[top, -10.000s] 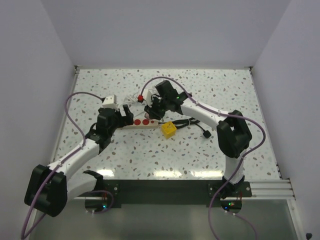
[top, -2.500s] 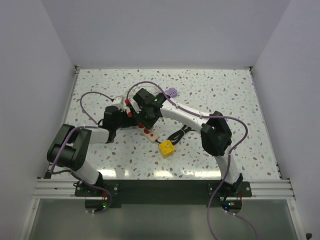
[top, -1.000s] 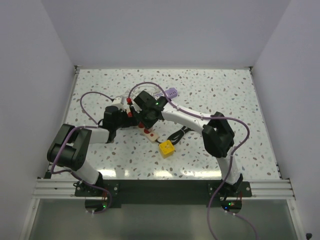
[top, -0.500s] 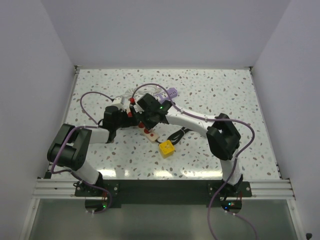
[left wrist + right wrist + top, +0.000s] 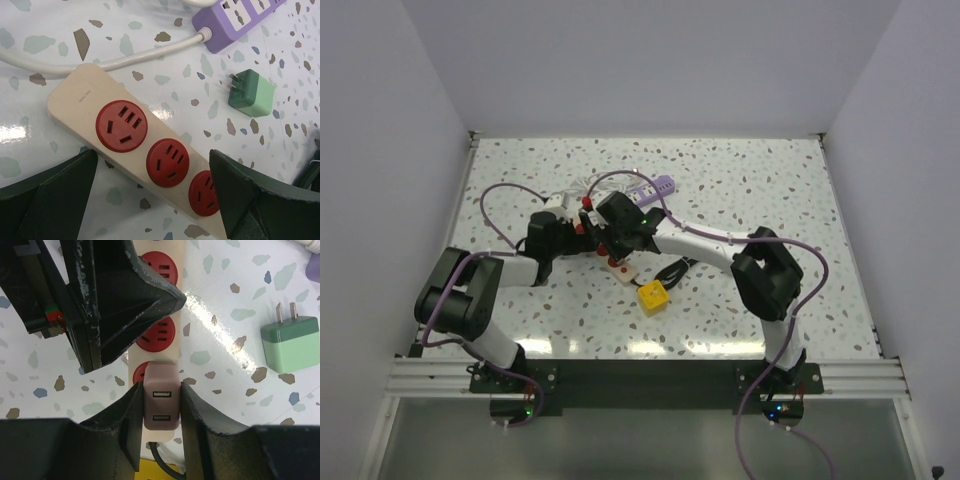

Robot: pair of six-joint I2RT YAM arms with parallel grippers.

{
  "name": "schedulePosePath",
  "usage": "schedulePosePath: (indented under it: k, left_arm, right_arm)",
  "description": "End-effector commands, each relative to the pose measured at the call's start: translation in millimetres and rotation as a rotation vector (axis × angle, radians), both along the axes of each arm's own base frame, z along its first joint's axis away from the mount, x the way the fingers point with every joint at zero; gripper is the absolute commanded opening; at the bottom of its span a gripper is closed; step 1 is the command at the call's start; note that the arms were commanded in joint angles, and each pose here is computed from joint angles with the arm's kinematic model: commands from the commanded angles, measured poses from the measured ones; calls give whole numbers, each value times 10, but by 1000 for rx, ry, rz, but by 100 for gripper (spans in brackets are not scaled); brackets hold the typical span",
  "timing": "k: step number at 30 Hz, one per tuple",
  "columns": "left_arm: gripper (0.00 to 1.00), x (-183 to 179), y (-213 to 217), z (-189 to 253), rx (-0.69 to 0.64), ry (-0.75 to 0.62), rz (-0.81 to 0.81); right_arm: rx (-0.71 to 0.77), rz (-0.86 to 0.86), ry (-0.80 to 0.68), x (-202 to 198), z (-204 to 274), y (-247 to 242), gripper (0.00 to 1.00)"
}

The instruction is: Insert the plug

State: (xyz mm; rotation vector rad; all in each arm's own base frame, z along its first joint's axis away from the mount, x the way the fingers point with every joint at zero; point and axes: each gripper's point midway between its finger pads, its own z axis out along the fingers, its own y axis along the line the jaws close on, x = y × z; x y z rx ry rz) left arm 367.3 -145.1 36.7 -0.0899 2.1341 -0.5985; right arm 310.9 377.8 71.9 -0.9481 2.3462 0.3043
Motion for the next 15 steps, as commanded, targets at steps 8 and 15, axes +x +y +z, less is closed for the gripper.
schedulePosePath:
  k: [8, 15]
  left_arm:
    - [99, 33, -117, 32, -27, -15, -58]
    - [99, 33, -128, 27, -29, -14, -64]
  right_arm:
    - [-304, -41, 167, -404, -890, -738, 0]
    - [-292, -36, 170, -417, -890, -713, 0]
